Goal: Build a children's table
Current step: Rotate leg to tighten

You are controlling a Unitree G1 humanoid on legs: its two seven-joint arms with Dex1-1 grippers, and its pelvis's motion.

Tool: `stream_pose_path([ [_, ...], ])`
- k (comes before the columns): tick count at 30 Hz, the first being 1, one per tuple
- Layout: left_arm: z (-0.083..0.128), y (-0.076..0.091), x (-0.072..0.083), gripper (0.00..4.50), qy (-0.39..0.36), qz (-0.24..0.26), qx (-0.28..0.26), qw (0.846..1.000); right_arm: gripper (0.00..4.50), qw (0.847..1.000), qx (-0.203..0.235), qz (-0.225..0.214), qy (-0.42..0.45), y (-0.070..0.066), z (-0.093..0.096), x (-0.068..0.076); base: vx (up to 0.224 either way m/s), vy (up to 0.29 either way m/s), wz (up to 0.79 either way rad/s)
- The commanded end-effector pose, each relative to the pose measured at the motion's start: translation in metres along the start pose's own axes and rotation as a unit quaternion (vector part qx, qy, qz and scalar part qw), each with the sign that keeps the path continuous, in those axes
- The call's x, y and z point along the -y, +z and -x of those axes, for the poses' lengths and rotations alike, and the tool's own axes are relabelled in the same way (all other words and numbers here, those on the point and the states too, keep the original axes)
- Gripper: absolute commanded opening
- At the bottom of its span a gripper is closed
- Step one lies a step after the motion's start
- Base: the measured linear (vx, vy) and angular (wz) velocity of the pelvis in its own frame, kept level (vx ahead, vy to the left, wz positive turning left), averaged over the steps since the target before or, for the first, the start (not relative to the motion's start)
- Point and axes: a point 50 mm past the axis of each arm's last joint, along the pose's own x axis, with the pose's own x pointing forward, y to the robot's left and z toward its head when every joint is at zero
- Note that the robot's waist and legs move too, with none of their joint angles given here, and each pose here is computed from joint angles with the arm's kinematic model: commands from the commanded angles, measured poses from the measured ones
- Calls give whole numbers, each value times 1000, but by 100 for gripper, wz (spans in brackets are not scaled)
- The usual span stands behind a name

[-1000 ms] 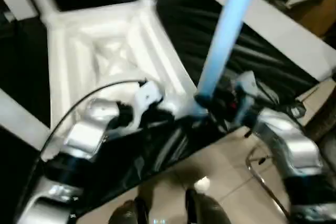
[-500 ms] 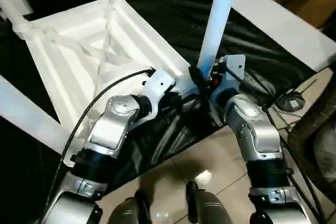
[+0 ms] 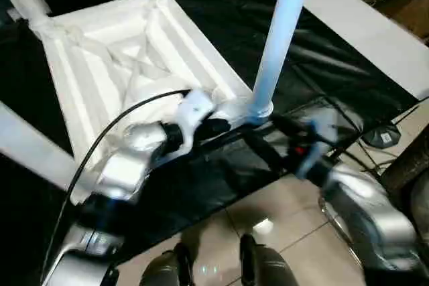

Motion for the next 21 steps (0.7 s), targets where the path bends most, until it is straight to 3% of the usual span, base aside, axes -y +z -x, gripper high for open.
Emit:
stream_pose_path([
  [1, 2, 4, 9, 66, 7, 10, 31, 999, 450, 1000, -9, 1, -8, -1, 5, -6, 61, -2, 2],
  [5, 14, -6, 23, 82, 95, 53, 68, 992, 450, 1000, -15, 2, -15, -4, 10, -20, 93, -2, 6],
  [13, 39, -3, 57, 82, 194, 60, 123, 971, 450, 999, -16, 24, -32, -7, 17, -31, 27, -30, 20],
  [14, 42, -7, 65, 82, 214, 57, 118, 968, 450, 999, -15, 27, -28, -8, 18, -33, -31, -123, 68],
  [21, 47, -23, 79, 82, 235, 46, 74, 968, 450, 999, -21, 35, -5, -11, 18, -37, -70, -218, 68],
])
